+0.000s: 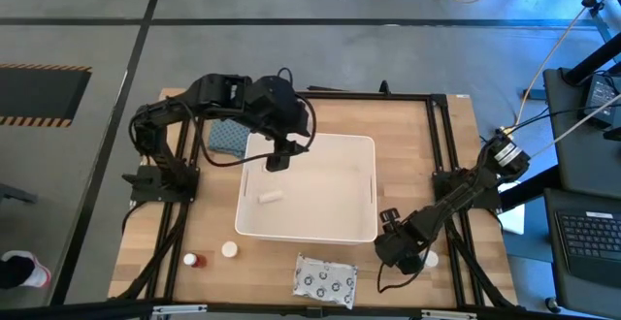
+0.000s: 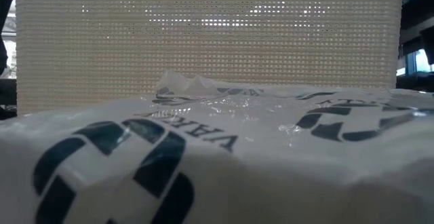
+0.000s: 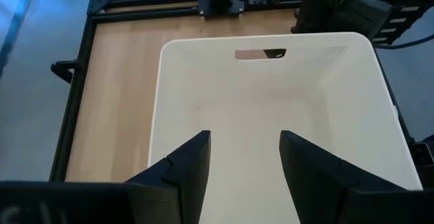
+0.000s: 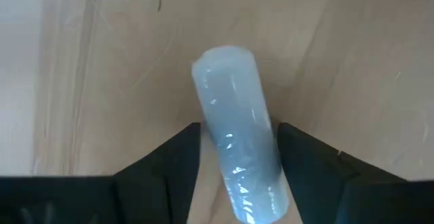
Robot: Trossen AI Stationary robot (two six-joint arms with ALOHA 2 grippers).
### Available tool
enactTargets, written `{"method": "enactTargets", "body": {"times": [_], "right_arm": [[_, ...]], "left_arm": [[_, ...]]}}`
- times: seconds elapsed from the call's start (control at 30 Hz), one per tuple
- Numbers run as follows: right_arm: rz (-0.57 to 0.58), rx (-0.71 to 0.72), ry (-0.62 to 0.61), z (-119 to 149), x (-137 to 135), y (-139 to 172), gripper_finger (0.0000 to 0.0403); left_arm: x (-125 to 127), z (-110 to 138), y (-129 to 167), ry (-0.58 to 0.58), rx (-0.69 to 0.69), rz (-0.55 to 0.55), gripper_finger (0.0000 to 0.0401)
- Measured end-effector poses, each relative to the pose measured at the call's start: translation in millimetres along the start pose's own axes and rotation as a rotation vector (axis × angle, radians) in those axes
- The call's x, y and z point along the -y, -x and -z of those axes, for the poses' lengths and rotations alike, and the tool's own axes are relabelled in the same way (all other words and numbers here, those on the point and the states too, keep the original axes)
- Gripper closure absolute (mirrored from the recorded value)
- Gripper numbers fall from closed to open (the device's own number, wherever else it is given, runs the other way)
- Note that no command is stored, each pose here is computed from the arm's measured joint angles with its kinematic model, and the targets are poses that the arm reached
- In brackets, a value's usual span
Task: Pick & place medical supplies in basket/bin
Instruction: Put the white rolled gauze into the white basket
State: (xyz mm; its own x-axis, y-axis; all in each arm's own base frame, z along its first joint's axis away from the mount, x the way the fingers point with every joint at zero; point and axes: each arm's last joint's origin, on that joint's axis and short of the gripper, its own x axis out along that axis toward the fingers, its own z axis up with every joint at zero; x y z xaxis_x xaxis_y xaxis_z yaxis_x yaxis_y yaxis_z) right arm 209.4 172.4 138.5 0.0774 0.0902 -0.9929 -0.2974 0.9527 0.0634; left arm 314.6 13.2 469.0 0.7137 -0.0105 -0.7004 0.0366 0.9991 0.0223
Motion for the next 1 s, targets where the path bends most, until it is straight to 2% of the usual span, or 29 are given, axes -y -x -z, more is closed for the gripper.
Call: {"method": "enactTargets", "body": {"times": [0.33,0.47,0.57,0.73,0.83,0.9,1.0], "right_arm": [[0.008,-0.018,-0.073,4.3,1.7,6.6,0.0326],[-0.010,0.018,-0.095,10.0,2.5,26.0,0.0354],[-0.020,0.059,-0.143,16.3,4.6,51.9,0.0354],[0.046,0.150,-0.304,33.7,14.1,108.0,0.0343],[0.082,0.233,-0.382,45.4,20.5,147.8,0.0344],[0.149,0.330,-0.436,52.0,25.9,175.9,0.0347],[0.281,0.586,-0.481,55.2,34.8,219.2,0.0348]], "left_arm": [[-0.7,0.1,0.2,0.000,-0.001,-0.025,0.0230],[-1.6,0.2,0.2,-0.006,-0.002,-0.027,0.0230],[-1.8,0.2,0.2,-0.006,-0.002,-0.028,0.0230],[-2.1,-2.1,0.3,-0.008,0.021,-0.034,0.0230],[-2.1,-5.6,0.4,-0.053,0.056,-0.044,0.0230],[-1.5,-9.0,0.6,-0.100,0.090,-0.045,0.0230],[-0.2,-17.4,-0.5,-0.122,0.171,-0.037,0.0230]]}}
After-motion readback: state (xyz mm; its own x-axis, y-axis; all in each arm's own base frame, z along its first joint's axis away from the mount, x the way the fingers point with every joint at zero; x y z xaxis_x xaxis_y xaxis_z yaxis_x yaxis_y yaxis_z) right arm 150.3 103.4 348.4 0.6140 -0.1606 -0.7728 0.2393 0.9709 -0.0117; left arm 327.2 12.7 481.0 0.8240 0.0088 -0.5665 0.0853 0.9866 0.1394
